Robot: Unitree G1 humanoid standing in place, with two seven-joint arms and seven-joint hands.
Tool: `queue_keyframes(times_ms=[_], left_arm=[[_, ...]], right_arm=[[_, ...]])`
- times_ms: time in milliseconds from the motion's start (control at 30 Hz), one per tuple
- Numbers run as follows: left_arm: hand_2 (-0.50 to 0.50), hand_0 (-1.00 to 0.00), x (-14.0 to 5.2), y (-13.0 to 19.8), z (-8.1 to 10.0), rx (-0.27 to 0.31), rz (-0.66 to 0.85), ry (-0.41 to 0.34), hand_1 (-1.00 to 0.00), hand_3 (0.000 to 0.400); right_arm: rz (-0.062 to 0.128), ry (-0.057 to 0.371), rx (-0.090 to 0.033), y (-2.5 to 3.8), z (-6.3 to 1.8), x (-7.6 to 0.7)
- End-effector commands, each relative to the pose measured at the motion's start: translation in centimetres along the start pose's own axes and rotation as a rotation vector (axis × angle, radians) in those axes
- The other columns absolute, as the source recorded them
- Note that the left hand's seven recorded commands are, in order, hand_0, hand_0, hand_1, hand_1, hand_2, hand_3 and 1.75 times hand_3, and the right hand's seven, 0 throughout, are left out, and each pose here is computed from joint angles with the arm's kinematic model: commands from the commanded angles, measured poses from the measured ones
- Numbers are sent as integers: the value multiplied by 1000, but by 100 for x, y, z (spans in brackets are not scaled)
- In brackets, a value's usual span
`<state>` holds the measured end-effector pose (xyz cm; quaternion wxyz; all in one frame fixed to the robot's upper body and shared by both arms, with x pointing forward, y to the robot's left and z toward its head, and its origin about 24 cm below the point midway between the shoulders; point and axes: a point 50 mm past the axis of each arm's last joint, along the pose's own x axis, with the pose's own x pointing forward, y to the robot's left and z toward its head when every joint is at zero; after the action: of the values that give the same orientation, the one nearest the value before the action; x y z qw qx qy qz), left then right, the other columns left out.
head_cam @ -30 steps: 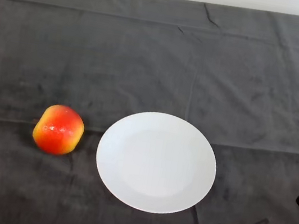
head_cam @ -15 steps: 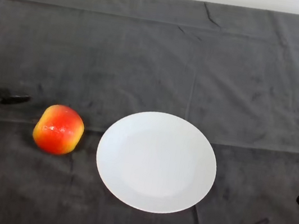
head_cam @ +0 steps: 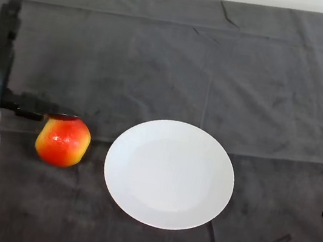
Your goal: Move the apple to the plate
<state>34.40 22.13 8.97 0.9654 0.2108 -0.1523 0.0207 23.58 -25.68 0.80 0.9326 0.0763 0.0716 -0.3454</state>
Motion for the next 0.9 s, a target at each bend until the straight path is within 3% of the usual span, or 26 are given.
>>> queue_keyframes(times_ms=[33, 467, 900], left_arm=[[0, 0, -53, -103, 26, 5, -52, -26, 0, 0], [0, 0, -180, -421, -69, 6, -229, 28, 0, 0], [0, 0, -238, -438, -258, 149, -347, 160, 0, 0]], right_arm=[[-27, 116, -21, -79, -216, -52], [-27, 116, -21, -80, -216, -52], [-27, 116, -22, -80, -216, -52]])
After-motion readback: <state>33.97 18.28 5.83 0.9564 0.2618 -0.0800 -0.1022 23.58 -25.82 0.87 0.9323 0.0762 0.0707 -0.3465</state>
